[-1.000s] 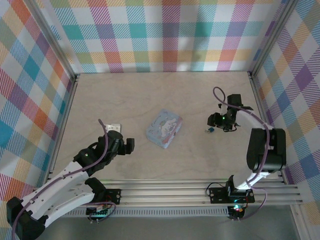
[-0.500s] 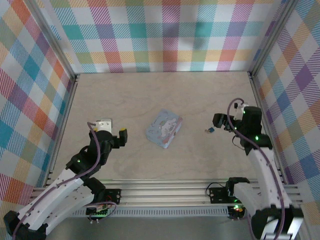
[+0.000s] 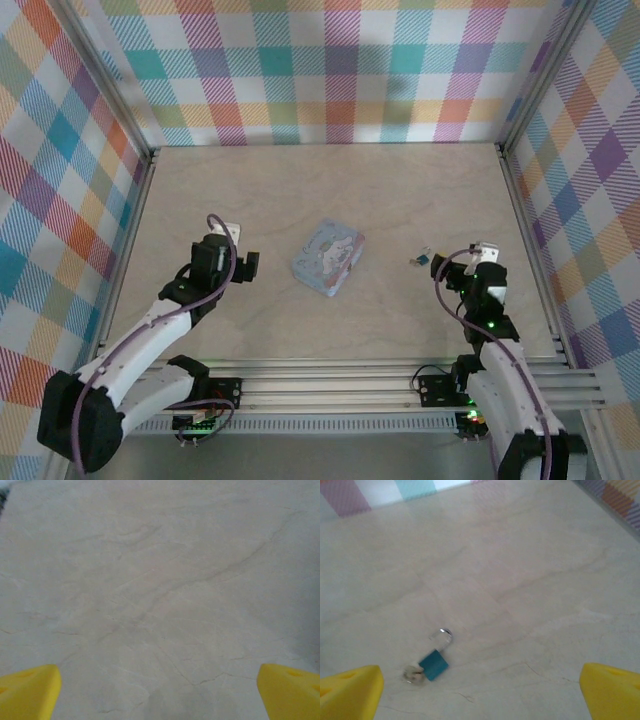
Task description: Unlock the padlock with the key
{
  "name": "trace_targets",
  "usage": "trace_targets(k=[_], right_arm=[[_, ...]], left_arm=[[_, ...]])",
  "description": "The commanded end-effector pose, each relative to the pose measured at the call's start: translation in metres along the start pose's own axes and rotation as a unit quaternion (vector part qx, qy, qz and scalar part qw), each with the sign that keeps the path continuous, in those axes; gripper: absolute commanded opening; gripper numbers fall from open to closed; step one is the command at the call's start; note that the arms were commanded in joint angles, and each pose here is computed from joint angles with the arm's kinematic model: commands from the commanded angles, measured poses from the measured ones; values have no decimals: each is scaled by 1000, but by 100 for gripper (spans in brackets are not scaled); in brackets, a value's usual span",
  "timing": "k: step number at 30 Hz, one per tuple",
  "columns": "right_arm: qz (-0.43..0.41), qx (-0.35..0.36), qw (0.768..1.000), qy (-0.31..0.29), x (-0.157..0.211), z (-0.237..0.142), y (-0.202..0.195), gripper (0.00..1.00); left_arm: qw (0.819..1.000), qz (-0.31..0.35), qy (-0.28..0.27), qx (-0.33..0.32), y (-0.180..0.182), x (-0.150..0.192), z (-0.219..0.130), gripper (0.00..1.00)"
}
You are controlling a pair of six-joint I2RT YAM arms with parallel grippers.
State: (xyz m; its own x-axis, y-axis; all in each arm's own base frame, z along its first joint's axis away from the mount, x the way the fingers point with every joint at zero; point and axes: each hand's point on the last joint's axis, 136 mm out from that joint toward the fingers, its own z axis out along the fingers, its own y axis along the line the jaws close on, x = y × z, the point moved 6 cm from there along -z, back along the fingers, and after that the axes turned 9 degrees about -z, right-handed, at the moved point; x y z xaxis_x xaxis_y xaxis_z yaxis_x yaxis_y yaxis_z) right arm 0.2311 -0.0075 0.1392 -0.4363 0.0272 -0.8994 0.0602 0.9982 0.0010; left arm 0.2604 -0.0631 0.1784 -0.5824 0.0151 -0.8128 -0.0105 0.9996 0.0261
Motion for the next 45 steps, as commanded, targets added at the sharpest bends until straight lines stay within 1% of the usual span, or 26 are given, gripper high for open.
trace_targets(k=[1,5,9,10,13,15,17,21,22,23,25,26,28,42,44,45], right_arm=[[-30,19,996,-80,-27,11,-3,100],[-36,14,995,-95,-28,25,-1,100],[-53,6,992,-111,-32,37,2,100],[-56,4,992,-109,-29,41,3,100],[-60,-9,991,-116,-31,49,7,100],[-54,-16,993,-108,-33,56,8,100],[-53,-39,992,-110,-34,61,14,100],[-43,-39,991,-119,-20,78,14,100],[-43,-40,992,-116,-16,84,14,100],[-44,-39,990,-124,-19,87,14,100],[-40,-37,995,-80,-18,94,14,100],[-35,-25,996,-73,-21,100,11,100],[-46,-26,998,-46,-23,108,15,100],[-56,-27,997,-47,-24,109,19,100],[-71,-56,995,-41,-24,111,26,100],[-71,-59,995,-41,-24,111,27,100]], left_arm=[[997,-30,-36,57,-3,-7,18,100],[994,-47,-71,73,0,-8,39,100],[988,-68,-124,60,9,-5,57,100],[990,-66,-114,50,12,-3,64,100],[991,-49,-119,45,14,4,74,100],[989,-41,-133,50,15,4,75,100],[986,-58,-148,42,23,7,80,100],[987,-67,-138,39,27,21,96,100],[986,-71,-145,34,28,19,99,100],[988,-78,-129,26,31,18,101,100],[989,-87,-116,23,34,16,107,100],[989,-98,-109,16,38,15,109,100],[989,-107,-103,7,42,14,111,100],[989,-109,-101,7,42,14,112,100],[989,-109,-102,7,42,14,112,100],[989,-108,-103,8,42,13,112,100]])
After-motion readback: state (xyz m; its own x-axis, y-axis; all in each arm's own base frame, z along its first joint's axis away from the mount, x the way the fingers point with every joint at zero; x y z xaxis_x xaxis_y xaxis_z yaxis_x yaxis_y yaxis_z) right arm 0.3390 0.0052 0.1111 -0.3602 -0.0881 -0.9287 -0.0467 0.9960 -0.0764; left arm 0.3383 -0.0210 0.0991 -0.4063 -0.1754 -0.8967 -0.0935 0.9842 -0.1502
